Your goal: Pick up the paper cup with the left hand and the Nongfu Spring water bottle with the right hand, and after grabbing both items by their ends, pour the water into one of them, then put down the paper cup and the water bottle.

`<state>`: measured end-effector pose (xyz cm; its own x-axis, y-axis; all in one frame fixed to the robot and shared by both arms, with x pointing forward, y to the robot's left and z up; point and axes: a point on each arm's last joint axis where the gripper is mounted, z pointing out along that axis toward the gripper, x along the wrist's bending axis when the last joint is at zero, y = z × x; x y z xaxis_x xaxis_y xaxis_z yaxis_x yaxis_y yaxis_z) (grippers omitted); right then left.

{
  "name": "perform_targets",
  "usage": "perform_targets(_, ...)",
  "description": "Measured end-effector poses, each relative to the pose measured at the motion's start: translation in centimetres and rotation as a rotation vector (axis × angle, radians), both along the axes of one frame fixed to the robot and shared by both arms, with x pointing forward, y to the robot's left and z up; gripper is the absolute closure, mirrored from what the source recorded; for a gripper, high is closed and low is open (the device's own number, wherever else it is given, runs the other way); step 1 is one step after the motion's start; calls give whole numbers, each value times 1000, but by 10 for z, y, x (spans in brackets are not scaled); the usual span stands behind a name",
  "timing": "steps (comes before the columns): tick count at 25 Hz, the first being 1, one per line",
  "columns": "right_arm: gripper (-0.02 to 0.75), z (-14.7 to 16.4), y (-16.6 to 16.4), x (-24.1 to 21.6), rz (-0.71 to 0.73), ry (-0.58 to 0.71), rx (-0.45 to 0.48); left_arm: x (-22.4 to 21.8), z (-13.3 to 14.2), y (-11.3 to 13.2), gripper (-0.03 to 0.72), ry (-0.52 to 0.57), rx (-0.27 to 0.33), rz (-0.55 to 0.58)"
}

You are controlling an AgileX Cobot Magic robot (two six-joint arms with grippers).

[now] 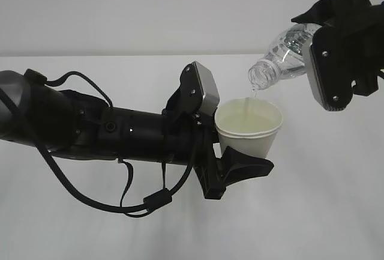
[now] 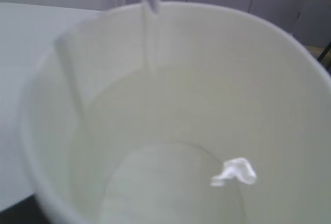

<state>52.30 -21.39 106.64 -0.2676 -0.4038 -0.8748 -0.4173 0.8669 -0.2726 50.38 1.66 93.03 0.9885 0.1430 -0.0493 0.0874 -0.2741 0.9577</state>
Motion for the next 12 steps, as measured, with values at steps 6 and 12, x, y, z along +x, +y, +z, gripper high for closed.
perform_targets(6, 309, 0, 0, 0, -1, 0, 2, 0, 0, 0, 222, 0, 0, 0)
perform_targets(12, 309, 0, 0, 0, 0, 0, 0, 0, 0, 0, 222, 0, 0, 0)
